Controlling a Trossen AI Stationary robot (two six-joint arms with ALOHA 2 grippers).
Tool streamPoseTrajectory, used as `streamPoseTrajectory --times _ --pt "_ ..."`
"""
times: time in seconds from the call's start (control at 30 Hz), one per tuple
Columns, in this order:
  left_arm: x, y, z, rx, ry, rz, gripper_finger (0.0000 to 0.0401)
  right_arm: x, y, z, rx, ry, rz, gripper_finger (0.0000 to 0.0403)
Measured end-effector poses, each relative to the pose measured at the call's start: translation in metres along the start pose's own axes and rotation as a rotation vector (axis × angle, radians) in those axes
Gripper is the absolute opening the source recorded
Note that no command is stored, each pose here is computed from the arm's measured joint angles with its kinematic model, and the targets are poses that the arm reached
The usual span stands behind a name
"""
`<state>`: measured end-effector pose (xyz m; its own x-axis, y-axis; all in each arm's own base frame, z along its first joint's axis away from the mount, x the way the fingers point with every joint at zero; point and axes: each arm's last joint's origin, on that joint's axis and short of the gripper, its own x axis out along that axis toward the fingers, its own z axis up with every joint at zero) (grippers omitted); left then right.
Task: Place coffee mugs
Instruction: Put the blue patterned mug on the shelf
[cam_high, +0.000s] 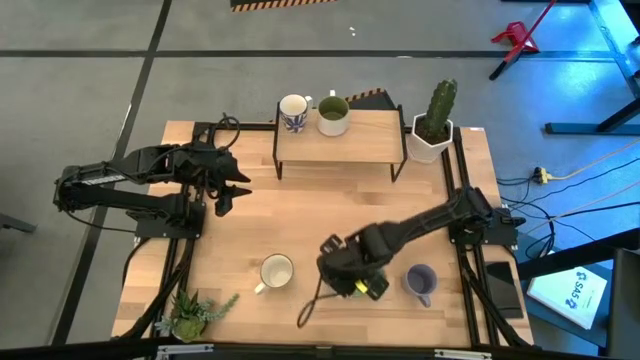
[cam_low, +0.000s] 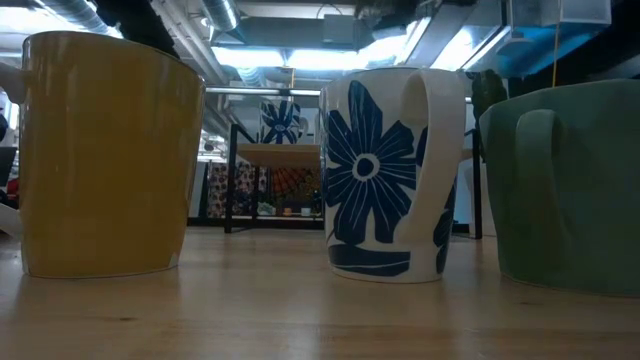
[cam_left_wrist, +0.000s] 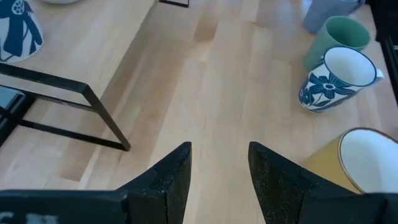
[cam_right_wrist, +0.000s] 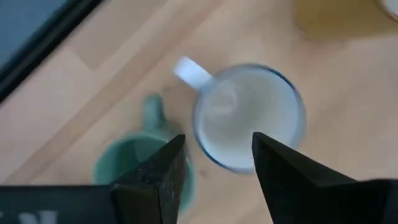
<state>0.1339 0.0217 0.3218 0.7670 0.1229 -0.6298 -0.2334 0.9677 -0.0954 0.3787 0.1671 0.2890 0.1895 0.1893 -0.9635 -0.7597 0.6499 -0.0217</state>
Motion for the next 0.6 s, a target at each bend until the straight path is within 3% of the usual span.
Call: streamPoseTrajectory --times 0.23,0.47,0.6 --pt "0.0 0.0 0.0 -0.006 -0.004 0.017 0.0153 0.036 0.012 0.002 -0.024 -0.015 -0.02 0.0173" --pt "0.0 0.002 0.0 -0.052 -0.01 0.051 0.0153 0.073 0.013 -0.015 -0.011 0.057 -0.064 0.0171" --pt "0.0 0.002 0.0 -0.066 -0.011 0.061 0.0153 0.084 0.016 -0.026 0.006 0.115 -0.038 0.0138"
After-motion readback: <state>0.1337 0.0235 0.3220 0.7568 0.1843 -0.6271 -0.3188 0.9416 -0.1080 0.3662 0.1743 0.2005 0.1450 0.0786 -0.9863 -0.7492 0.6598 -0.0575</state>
